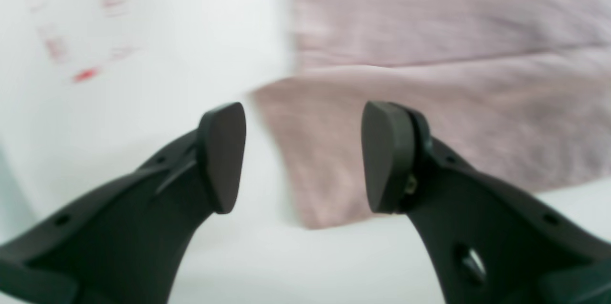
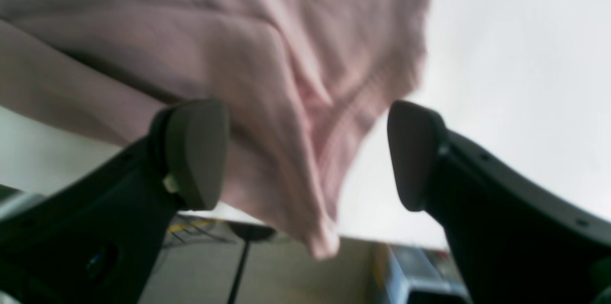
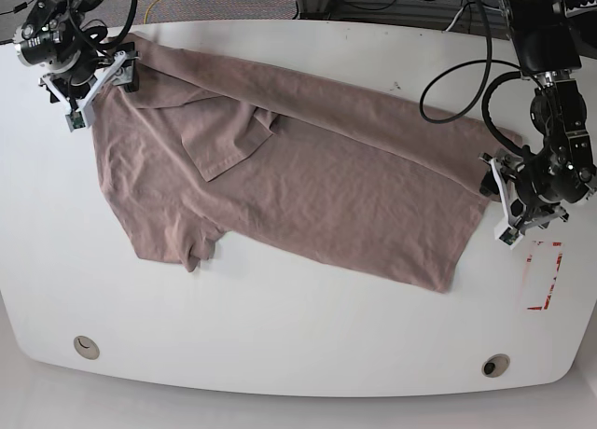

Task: Fold the T-shirt properly
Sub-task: 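Open the left gripper and release the shirt edge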

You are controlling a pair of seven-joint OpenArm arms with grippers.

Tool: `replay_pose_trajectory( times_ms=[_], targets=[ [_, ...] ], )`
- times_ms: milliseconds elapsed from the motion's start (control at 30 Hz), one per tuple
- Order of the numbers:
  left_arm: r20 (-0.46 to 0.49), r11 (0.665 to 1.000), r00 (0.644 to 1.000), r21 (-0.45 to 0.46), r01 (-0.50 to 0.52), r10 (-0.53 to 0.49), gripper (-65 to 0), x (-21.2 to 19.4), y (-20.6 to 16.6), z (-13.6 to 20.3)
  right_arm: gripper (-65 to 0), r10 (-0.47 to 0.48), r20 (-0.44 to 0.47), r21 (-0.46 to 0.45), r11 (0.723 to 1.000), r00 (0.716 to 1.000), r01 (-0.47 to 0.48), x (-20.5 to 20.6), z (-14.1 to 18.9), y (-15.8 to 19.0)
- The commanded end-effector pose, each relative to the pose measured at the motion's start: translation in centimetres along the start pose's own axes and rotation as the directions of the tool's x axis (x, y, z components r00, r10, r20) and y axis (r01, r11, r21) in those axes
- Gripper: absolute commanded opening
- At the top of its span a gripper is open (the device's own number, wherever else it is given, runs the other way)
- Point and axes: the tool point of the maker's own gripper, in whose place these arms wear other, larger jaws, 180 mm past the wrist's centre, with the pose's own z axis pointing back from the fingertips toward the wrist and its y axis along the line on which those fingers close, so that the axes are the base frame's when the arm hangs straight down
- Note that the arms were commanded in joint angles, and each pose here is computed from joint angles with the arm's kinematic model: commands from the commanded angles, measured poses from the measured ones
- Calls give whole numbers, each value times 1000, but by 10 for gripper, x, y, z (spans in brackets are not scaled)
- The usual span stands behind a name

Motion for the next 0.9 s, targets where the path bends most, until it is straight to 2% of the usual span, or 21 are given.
replay_pose_trajectory(
  times_ms=[0, 233, 500, 667, 867],
  targets=[
    [26, 999, 1000, 29, 15, -15, -290, 5, 2, 8, -154, 7, 72, 29, 1000, 997, -9, 18, 5, 3],
    [-5, 1000, 1000, -24, 6, -6, -297, -20, -23, -2, -154, 1, 82, 43, 999, 997, -4, 19, 4, 6],
    [2, 998, 1000, -62, -1, 2, -386, -40, -39, -8, -154, 6, 64, -19, 1000, 998, -5, 21, 1, -8],
    [-61, 998, 998, -62, -10, 7, -392, -61, -36, -14, -154, 22, 63, -77, 997, 998, -17, 27, 1, -18],
    [-108, 997, 993, -52, -56, 50, -392, -83, -31, -15, -154, 14, 45, -95, 995, 999, -10, 29, -7, -19]
  ],
)
